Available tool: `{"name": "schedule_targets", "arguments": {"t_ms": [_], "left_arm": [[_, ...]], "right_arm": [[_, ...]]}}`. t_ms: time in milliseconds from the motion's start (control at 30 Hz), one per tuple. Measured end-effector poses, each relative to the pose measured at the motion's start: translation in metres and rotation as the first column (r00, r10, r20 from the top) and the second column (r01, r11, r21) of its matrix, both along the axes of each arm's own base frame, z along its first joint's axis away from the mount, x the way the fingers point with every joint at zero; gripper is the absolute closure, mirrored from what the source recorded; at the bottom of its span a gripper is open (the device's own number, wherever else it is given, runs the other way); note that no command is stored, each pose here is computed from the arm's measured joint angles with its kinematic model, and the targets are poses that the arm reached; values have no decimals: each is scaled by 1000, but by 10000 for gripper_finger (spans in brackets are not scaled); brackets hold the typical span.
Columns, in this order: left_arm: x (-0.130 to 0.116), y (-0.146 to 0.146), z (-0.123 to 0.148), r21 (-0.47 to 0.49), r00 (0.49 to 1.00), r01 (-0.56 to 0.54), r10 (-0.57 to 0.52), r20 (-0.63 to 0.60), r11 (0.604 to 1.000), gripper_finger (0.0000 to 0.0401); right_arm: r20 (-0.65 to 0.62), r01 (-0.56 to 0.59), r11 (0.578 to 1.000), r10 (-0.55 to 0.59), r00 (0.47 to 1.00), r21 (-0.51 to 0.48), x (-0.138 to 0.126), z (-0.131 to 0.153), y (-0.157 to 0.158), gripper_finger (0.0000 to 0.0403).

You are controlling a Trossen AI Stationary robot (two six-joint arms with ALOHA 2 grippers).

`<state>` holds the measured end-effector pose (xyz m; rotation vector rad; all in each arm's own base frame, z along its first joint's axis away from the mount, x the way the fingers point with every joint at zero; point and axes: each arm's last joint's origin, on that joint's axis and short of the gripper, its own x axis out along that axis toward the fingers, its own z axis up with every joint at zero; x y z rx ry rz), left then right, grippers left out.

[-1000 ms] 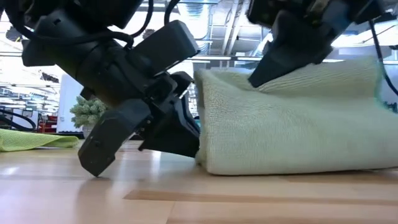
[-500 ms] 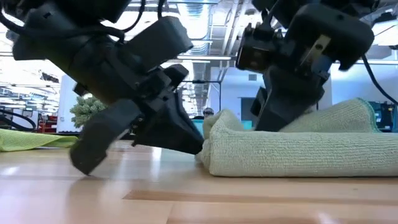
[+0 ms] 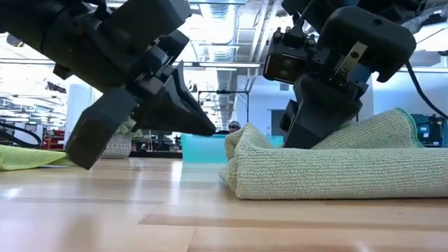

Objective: Fold microfiber towels
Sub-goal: Fold the green towel

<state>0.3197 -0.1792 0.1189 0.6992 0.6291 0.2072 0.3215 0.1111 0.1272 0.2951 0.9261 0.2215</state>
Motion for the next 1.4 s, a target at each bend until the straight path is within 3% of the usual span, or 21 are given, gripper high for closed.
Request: {"name": "schedule_targets", "arguments": {"t_ms": [267,467,733,1067,1200,1400], "left_arm": [[0,-1,0,-29,1000,16,-16,-4,999,401],[-1,-7,5,-44,999,27,-26,21,999,401],[3,-15,17,-80,996,46,-39,77,996,401],[15,-13,23,-301,984,138,-97,146,944,401],[19,-6,24,-341,985,85,-27,172,936,401],[29,12,24,-429,980,27,61,188,903,401]], "right_arm": [[37,35,999,-35,999,-11,-2,19,-8,340],[72,122,986,-114,991,-113,-8,29,-8,340],[81,135,985,-126,989,-107,-7,27,-5,322],[21,122,981,-121,992,-150,-13,26,-10,230],[-2,144,979,-145,989,-148,-19,31,-9,230],[43,125,974,-119,992,-190,-26,38,7,264]]}}
